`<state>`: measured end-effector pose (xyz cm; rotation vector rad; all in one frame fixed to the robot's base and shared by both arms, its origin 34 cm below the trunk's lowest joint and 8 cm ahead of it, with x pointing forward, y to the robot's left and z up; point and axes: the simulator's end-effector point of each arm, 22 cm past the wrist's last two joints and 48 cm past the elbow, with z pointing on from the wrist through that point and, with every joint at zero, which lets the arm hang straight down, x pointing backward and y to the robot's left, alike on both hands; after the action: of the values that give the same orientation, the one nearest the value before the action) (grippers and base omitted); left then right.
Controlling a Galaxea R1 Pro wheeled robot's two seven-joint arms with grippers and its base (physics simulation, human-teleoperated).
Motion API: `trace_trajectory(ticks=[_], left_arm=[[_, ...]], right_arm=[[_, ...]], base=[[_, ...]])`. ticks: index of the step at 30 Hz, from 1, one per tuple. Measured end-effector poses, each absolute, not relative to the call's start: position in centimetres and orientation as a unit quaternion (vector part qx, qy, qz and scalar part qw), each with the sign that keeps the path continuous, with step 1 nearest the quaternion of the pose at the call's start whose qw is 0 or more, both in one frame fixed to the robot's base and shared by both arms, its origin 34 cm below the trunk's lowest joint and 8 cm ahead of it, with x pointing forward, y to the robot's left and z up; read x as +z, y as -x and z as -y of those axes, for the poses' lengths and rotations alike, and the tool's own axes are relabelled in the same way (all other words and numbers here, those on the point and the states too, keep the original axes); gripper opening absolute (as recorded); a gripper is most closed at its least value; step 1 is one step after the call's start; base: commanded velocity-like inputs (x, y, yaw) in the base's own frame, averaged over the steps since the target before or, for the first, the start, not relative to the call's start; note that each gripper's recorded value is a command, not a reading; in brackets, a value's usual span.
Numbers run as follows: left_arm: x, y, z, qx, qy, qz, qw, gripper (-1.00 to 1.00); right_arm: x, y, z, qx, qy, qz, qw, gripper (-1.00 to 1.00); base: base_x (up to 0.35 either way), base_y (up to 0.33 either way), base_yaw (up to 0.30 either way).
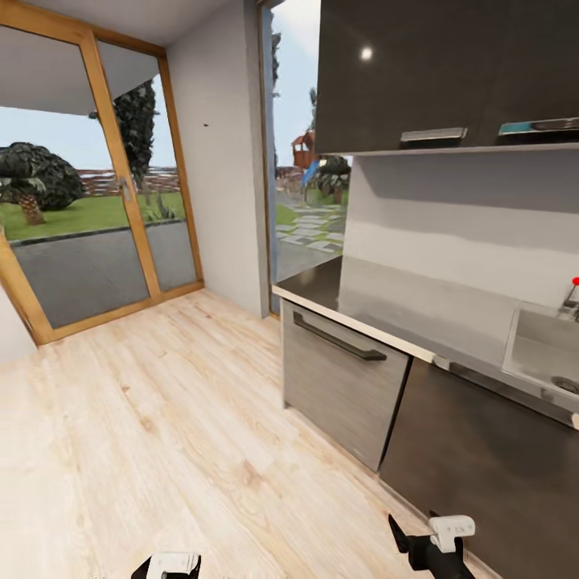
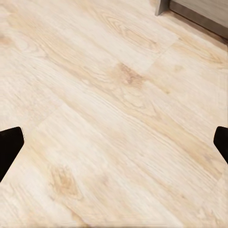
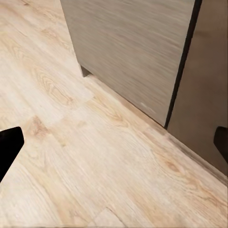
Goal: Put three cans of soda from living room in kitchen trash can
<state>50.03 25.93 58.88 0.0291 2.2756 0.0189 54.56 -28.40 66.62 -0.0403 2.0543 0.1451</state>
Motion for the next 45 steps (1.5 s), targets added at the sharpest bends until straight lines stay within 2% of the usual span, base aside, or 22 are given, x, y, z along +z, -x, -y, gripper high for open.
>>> trace_trajectory(ticks=[21,45], left_arm=[[58.1,-49.5,-25.9,0.007,-0.012,-0.912,0.409,1.00],[57.9,-49.4,-25.9,0.007,-0.012,-0.913,0.407,1.00]], right_arm=[[65.5,-54.1,27.5,0.067,0.023,-0.862,0.502,1.00],[65.2,-53.9,27.4,0.068,0.024,-0.863,0.499,1.00]], base=[[0.000,0.000,0.177],[0.000,0.000,0.235]])
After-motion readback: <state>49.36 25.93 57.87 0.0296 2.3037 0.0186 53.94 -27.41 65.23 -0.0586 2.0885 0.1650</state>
